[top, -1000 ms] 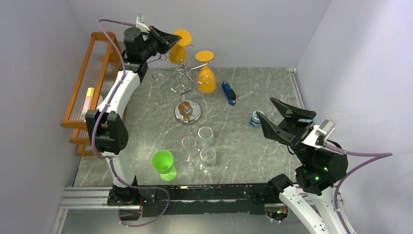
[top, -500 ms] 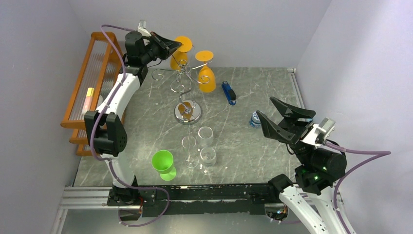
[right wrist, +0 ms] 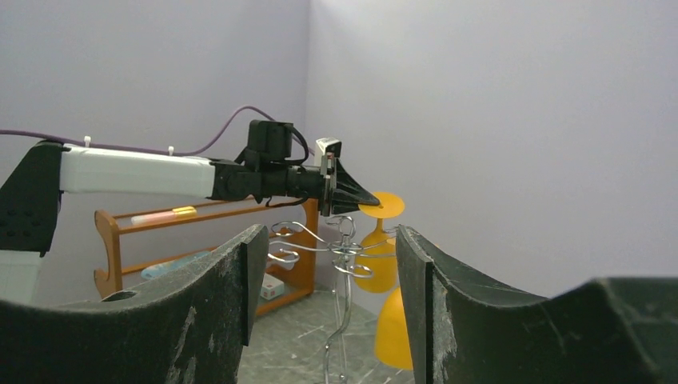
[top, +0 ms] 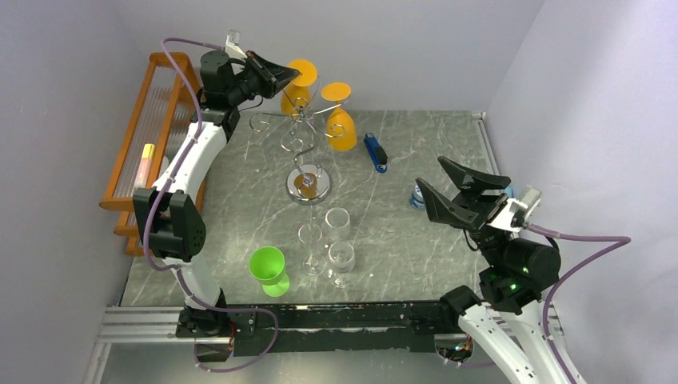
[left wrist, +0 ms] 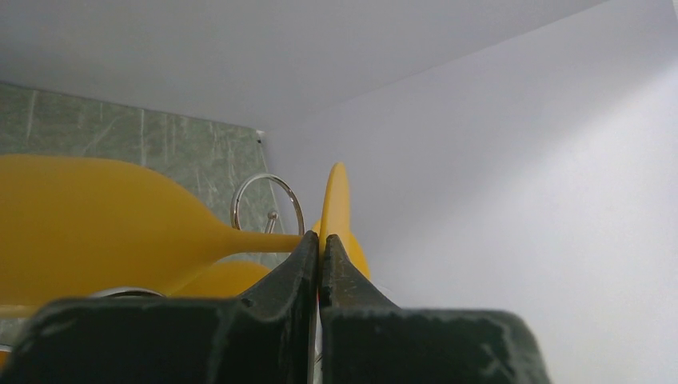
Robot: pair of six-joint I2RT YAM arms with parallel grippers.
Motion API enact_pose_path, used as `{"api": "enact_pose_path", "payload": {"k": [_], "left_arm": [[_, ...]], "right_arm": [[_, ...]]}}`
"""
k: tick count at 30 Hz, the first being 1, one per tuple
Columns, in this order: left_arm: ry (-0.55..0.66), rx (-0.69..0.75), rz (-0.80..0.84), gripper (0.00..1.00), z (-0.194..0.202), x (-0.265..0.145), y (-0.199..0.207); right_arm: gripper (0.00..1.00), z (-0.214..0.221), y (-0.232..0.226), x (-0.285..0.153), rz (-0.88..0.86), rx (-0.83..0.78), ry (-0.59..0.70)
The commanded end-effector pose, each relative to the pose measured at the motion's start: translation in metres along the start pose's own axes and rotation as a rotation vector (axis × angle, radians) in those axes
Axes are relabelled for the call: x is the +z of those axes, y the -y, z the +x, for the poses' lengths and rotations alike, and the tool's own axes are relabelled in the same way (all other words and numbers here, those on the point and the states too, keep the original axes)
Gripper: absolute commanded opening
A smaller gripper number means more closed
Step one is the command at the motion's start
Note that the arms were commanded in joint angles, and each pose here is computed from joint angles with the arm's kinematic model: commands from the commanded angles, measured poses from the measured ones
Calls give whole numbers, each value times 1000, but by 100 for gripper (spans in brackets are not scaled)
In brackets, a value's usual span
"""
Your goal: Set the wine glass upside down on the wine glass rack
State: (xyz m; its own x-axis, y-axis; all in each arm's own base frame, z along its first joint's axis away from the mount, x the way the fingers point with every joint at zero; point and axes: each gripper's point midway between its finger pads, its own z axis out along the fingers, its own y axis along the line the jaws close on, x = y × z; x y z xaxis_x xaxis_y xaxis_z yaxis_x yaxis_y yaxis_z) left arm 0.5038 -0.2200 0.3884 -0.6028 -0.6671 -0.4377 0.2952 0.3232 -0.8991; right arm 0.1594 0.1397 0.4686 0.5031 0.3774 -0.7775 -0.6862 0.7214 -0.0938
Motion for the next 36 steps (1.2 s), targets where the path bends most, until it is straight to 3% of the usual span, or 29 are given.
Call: {"api": "enact_pose_path", "payload": {"k": [1,18,36], "left_arm": [[-32,0,57,5,3,-13,24],[-55,-55,120,5,27,-18,47],[-80,-101,146,5,35,17,44]], "right_arm": [[63,-1,3,0,16,6,19],[64,1,4,-2,30,25,17],[64,0,4,-5,35,32,18]]}}
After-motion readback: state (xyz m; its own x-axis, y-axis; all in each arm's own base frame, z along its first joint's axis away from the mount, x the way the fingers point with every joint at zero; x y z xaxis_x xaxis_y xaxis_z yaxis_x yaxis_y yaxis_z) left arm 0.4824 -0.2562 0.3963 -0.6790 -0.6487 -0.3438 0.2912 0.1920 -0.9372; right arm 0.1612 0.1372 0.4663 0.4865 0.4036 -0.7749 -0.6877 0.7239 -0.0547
